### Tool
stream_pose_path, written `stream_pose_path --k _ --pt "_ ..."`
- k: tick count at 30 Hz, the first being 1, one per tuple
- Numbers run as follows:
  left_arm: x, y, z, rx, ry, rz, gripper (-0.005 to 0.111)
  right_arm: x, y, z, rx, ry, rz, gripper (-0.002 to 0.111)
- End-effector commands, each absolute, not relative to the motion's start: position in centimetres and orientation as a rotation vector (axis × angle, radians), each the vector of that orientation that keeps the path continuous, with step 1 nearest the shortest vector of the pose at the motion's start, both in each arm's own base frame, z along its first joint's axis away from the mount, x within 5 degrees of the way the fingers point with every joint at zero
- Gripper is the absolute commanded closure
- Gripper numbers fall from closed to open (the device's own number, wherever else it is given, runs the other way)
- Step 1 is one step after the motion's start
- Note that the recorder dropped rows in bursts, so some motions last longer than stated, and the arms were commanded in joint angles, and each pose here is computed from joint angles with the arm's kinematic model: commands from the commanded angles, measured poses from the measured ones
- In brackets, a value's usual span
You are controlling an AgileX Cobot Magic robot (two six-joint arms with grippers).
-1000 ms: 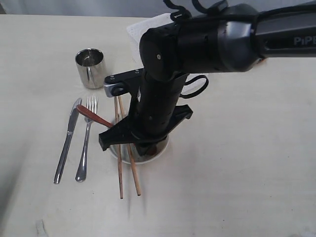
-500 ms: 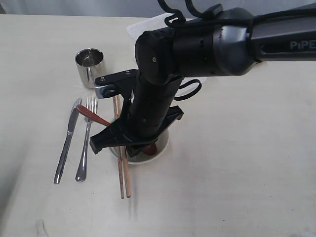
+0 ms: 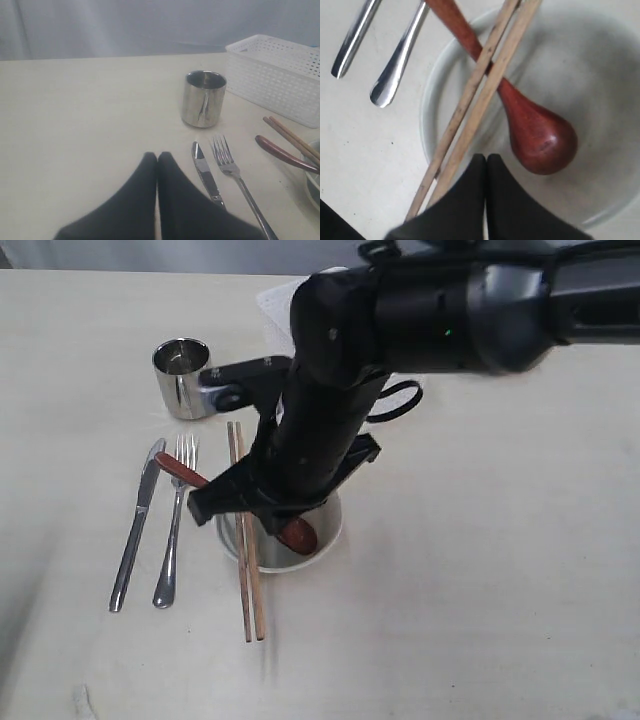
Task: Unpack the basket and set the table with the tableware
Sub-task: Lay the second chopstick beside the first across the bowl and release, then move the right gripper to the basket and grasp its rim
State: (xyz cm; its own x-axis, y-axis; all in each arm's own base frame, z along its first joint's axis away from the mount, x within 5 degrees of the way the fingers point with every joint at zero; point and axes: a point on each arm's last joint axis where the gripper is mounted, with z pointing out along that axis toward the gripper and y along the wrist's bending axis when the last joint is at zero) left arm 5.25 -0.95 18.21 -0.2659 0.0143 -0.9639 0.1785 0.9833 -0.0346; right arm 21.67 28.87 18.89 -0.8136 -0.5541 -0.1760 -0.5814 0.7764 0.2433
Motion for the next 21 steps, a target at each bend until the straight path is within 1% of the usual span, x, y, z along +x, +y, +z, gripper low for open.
stream_pose_path --k 1,5,9,11,13,14,15,16,17,18,19,21 --pt "5.3 -1.0 18.2 0.147 1.825 -0.157 0.107 23.5 26.1 22.4 -0.848 2.783 0.426 0.109" --pt "5.3 -1.0 18.2 0.147 1.825 -0.157 0.107 25.4 22.5 25.2 -0.799 2.7 0.364 0.109" --pt "5.3 -1.0 18.2 0.147 1.825 -0.157 0.107 28.4 17.5 28.1 -0.66 2.616 0.312 0.109" --pt "5.3 -1.0 18.2 0.147 1.825 -0.157 0.107 29.9 16.1 29.5 -0.589 2.588 0.305 0.108" --pt "5.3 -1.0 18.2 0.147 1.825 -0.157 0.107 31.1 16.2 30.6 -0.627 2.534 0.294 0.108" --pt "5.3 -1.0 18.2 0.147 1.825 -0.157 0.107 31.9 16.6 30.7 -0.649 2.527 0.289 0.106" --pt "5.3 -1.0 18.2 0.147 1.825 -0.157 0.107 32.5 17.0 30.7 -0.651 2.521 0.29 0.099" --pt "5.3 -1.0 18.2 0.147 1.825 -0.157 0.107 33.3 17.8 30.5 -0.661 2.516 0.299 0.085" --pt "5.3 -1.0 18.2 0.147 1.825 -0.157 0.107 34.0 18.4 30.0 -0.668 2.523 0.299 0.076" --pt "5.3 -1.0 18.2 0.147 1.825 -0.157 0.107 35.0 19.3 29.1 -0.681 2.539 0.304 0.061" --pt "5.3 -1.0 18.2 0.147 1.825 -0.157 0.107 35.5 19.9 28.7 -0.692 2.552 0.31 0.054" --pt "5.3 -1.0 18.2 0.147 1.825 -0.157 0.107 36.7 21.8 26.8 -0.739 2.596 0.312 0.052"
